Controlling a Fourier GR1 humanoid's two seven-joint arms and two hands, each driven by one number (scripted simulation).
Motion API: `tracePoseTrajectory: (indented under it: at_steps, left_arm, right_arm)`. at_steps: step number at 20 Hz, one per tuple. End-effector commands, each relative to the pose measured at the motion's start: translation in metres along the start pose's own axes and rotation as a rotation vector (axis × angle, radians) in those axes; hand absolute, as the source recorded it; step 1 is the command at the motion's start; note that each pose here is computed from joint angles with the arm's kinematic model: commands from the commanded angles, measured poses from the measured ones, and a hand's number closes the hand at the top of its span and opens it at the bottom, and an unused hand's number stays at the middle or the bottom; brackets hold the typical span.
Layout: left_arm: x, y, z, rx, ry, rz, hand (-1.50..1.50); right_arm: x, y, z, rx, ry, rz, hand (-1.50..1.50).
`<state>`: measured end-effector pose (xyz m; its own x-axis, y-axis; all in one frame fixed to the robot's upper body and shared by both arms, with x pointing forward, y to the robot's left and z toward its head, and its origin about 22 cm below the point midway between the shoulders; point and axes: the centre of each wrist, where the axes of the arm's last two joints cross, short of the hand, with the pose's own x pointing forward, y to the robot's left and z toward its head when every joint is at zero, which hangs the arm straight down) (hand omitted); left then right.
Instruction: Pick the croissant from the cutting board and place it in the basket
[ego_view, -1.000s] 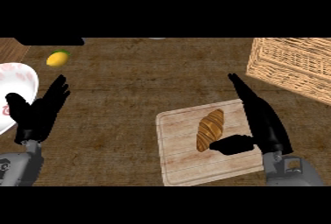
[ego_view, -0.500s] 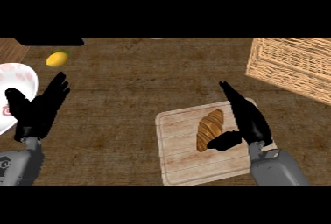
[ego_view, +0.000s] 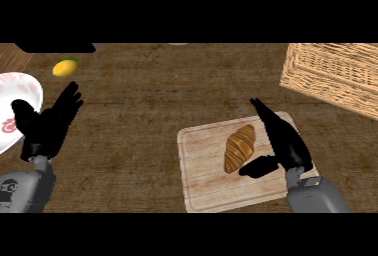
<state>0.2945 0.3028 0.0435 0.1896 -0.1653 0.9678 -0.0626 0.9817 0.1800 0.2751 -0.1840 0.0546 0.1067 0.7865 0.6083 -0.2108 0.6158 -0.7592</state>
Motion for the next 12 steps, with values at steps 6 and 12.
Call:
tracePoseTrajectory:
  at_steps: [6,12]
  left_arm:
    - [-0.02,0.022,0.006,0.018,-0.012,-0.007,0.0]
    - [0.003,0.012,0.001,-0.001,-0.002,0.002,0.0]
  right_arm:
    - [-0.012,0.02,0.009,0.045,-0.081,-0.026,-1.5]
    - [0.007,0.025,-0.009,0.022,-0.026,0.051,-1.5]
